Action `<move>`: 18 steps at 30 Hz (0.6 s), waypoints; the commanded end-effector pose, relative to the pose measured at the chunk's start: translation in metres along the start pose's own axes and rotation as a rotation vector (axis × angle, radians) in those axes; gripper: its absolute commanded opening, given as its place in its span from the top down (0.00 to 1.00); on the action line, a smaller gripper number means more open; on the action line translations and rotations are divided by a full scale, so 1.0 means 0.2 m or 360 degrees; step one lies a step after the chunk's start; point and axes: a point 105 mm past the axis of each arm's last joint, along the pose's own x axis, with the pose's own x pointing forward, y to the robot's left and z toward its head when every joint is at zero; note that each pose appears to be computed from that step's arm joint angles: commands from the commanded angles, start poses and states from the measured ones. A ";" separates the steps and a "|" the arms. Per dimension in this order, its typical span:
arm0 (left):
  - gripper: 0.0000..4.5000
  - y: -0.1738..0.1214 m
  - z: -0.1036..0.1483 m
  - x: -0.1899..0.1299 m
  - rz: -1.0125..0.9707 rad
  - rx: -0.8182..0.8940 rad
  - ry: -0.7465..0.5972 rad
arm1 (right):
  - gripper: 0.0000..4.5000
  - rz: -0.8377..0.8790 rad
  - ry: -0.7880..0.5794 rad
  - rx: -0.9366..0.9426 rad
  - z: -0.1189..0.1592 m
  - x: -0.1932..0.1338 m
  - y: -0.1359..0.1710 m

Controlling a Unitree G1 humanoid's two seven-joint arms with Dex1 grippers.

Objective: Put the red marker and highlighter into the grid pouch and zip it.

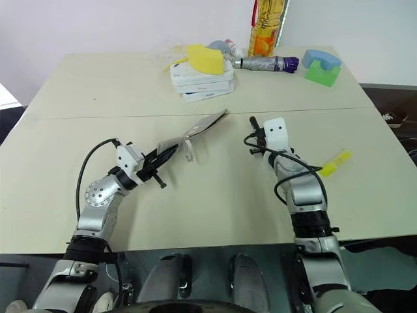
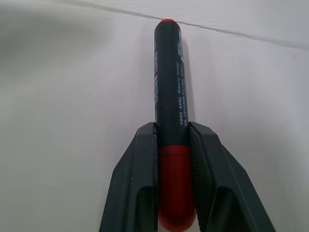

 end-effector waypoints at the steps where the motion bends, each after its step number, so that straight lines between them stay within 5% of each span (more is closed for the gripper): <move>1: 1.00 0.04 0.02 0.00 -0.0005 -0.0031 -0.0027 | 0.92 0.0092 -0.0205 -0.0182 0.15 -0.12 -0.02; 7: 1.00 0.03 0.04 0.02 -0.0187 -0.0163 -0.0058 | 0.92 0.0434 -0.0323 -0.0563 0.21 -0.39 0.04; 18: 1.00 -0.04 0.15 0.07 -0.0327 -0.0211 -0.0139 | 0.92 0.0492 -0.0391 -0.0588 0.27 -0.42 0.10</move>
